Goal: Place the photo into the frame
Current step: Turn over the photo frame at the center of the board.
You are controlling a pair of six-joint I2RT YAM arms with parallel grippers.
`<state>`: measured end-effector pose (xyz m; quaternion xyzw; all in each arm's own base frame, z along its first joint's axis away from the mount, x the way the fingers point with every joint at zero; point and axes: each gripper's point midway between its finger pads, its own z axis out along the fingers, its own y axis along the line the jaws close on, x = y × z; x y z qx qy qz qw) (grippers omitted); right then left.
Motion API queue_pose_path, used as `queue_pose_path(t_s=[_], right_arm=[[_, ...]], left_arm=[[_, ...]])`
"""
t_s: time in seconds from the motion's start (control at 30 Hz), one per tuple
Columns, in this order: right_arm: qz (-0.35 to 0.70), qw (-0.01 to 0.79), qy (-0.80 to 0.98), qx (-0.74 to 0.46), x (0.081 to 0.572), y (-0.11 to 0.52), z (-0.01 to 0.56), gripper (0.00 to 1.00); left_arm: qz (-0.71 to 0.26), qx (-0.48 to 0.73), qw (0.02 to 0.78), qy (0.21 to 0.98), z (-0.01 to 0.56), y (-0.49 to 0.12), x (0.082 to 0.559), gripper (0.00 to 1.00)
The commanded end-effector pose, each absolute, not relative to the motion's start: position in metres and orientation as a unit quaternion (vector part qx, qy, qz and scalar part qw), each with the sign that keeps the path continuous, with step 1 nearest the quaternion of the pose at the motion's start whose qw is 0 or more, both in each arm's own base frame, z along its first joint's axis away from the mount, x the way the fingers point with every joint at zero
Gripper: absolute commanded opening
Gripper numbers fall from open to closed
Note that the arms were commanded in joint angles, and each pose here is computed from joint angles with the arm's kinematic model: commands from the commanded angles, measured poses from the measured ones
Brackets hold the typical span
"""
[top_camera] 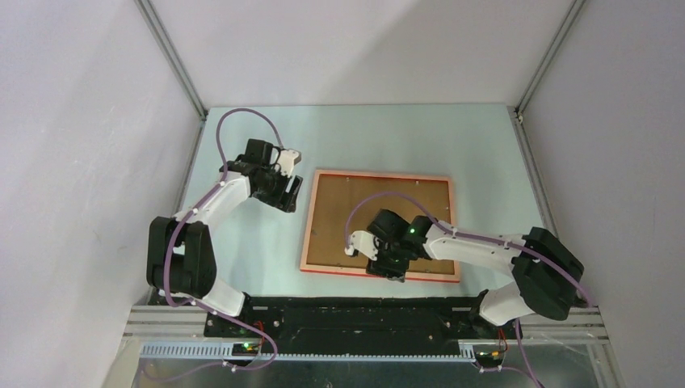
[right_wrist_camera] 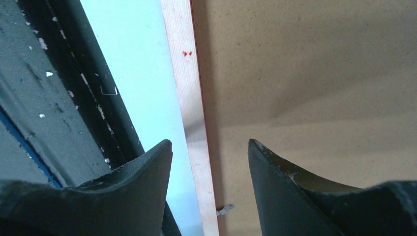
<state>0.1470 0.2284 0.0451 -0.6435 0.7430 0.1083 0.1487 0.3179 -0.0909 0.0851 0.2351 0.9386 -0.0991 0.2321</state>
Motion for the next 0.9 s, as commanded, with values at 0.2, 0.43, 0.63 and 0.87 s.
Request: queue_pose_path(t_s=[0.2, 0.43, 0.63, 0.87], right_arm=[[0.072, 0.155, 0.744, -0.647, 0.151, 0.237, 0.029, 0.62], [0.059, 0.142, 0.744, -0.650, 0.149, 0.233, 0.018, 0.60], [0.047, 0.129, 0.746, -0.652, 0.147, 0.229, 0.010, 0.55], [0.048, 0.132, 0.745, -0.652, 0.147, 0.229, 0.012, 0.30]], left_arm=[[-0.092, 0.247, 0.263, 0.928, 0.103, -0.092, 0.326, 0.77], [-0.089, 0.247, 0.262, 0.929, 0.101, -0.090, 0.325, 0.77], [-0.088, 0.246, 0.266, 0.928, 0.104, -0.090, 0.326, 0.77], [-0.082, 0.250, 0.273, 0.925, 0.109, -0.088, 0.326, 0.77]])
